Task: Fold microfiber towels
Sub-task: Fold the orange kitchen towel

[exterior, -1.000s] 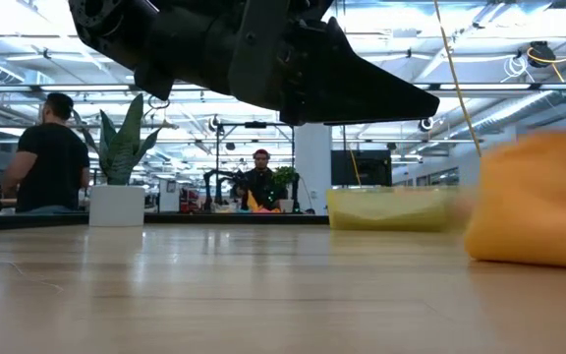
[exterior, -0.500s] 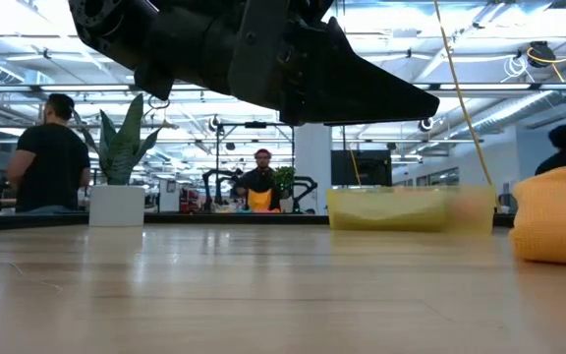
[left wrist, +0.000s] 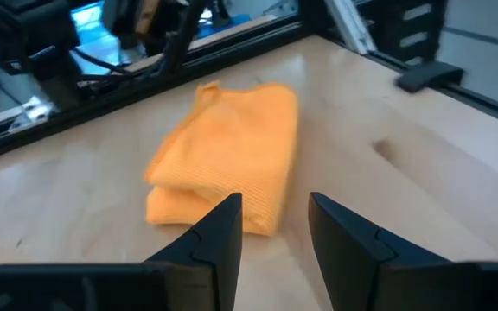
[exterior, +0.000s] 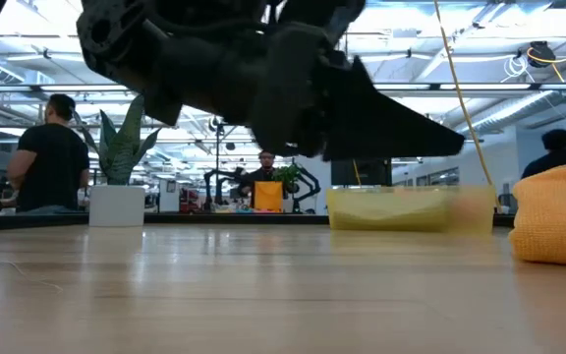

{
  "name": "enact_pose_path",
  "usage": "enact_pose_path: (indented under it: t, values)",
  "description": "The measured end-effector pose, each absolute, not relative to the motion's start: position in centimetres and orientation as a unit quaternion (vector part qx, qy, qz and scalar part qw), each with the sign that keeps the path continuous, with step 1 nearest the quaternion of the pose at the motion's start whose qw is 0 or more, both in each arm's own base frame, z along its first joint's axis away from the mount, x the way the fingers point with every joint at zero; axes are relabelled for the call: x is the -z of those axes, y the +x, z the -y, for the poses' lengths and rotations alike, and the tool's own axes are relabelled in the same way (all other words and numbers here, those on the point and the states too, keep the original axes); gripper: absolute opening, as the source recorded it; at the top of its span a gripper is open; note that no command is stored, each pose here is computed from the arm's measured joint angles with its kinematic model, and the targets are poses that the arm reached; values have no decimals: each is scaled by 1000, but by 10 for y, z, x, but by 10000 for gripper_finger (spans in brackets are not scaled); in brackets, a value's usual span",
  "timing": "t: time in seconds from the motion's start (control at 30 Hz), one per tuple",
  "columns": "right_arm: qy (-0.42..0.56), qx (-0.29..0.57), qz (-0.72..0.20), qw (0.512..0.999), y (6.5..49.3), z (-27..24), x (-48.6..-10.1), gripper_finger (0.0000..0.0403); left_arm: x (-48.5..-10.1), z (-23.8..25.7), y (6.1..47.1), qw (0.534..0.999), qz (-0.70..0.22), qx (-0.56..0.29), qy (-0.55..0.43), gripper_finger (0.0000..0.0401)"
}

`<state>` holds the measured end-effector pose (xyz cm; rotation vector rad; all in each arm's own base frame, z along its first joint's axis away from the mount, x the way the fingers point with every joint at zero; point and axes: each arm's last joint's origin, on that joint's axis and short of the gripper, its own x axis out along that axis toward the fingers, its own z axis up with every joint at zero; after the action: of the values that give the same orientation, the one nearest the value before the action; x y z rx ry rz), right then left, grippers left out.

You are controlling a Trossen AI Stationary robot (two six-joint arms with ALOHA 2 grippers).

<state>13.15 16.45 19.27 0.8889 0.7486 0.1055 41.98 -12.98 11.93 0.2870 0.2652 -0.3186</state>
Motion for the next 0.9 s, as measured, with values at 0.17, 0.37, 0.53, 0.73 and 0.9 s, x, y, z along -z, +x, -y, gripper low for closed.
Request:
enact_pose_path:
  t: [0.17,0.37,0.53,0.73,0.9]
  values:
    - [359,-60,-329,871,163,-168,-175,4,-114,128,425,975,-141,114,133,136]
    - [323,82,-380,863,172,-150,-139,5,-114,128,425,975,-146,107,132,136]
    - [298,149,-388,859,177,-139,-124,1,-113,128,425,974,-152,107,132,136]
    - [306,81,-336,887,180,-142,-150,1,-112,129,424,973,-156,109,132,136]
    - [299,106,-332,889,170,-136,-158,0,-112,129,424,973,-156,109,132,136]
